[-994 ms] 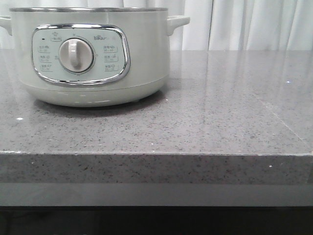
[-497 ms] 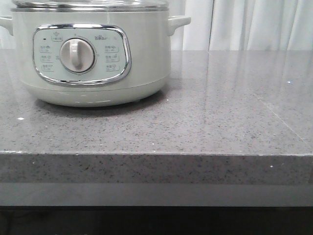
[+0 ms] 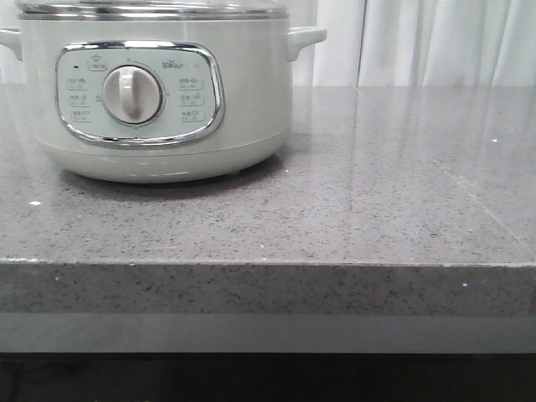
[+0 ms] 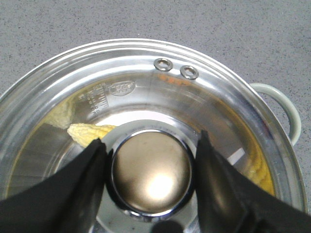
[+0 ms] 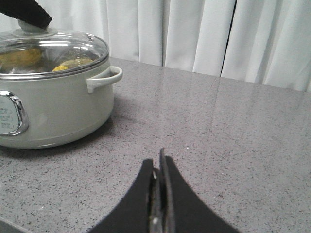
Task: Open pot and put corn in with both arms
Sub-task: 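Lower the glass lid back onto the pot with the left gripper, then release the lid knob and raise the left gripper away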
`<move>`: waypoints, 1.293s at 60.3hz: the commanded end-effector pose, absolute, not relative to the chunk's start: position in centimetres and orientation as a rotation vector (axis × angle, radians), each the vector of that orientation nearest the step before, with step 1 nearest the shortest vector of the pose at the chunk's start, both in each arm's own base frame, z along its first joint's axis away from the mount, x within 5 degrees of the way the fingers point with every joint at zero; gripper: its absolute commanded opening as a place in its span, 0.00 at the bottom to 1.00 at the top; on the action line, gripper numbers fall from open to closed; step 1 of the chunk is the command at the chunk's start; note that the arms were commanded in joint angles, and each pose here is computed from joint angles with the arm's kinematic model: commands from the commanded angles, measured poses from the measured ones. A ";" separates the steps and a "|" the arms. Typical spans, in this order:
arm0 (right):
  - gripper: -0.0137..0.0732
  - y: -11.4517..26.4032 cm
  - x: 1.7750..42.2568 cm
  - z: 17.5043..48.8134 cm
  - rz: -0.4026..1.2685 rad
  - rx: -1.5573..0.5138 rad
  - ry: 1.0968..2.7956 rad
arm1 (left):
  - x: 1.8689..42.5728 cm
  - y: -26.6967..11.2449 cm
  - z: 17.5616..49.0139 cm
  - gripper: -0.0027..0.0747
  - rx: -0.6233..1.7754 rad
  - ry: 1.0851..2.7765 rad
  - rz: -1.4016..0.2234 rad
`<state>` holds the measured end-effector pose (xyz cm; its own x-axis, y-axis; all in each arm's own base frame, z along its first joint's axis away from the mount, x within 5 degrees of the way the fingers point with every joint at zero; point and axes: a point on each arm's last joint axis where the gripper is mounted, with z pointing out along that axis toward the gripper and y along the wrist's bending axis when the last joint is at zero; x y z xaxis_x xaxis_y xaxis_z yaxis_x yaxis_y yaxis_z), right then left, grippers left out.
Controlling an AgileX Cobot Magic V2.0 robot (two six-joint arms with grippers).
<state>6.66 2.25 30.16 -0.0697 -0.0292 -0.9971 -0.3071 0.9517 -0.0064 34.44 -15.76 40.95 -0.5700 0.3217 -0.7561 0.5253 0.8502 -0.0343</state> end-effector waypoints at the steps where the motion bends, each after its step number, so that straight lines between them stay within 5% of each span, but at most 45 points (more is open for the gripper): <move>1: 0.08 2.1 6.7 31.6 0.211 -0.247 1.540 | 33.0 -15.5 44.8 0.25 0.549 2.072 -0.397; 18: 0.08 2.1 6.7 31.6 0.211 -0.247 1.540 | 32.9 -15.5 44.7 0.30 0.555 2.087 -0.397; 31: 0.08 2.1 6.7 31.6 0.211 -0.246 1.536 | 33.0 -15.5 44.8 0.67 0.551 2.077 -0.397; 47: 0.08 2.1 6.7 31.7 0.210 -0.243 1.526 | 32.2 -15.1 47.0 0.68 0.535 1.998 -0.402; 53: 0.08 2.1 6.7 31.7 0.210 -0.243 1.525 | 31.3 -14.7 48.2 0.61 0.527 1.954 -0.393; 70: 0.08 2.1 6.7 31.7 0.210 -0.242 1.522 | 28.4 -13.4 49.6 0.03 0.543 1.887 -0.367; 78: 0.08 2.1 6.7 31.7 0.210 -0.242 1.522 | 26.6 -12.5 49.0 0.01 0.521 1.859 -0.365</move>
<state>6.66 2.24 30.22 -0.0629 -0.0270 -0.9977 -0.3059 0.9520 -0.0065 28.79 -13.44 46.51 -0.4127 0.2514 -0.8755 0.5298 0.8481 -0.0061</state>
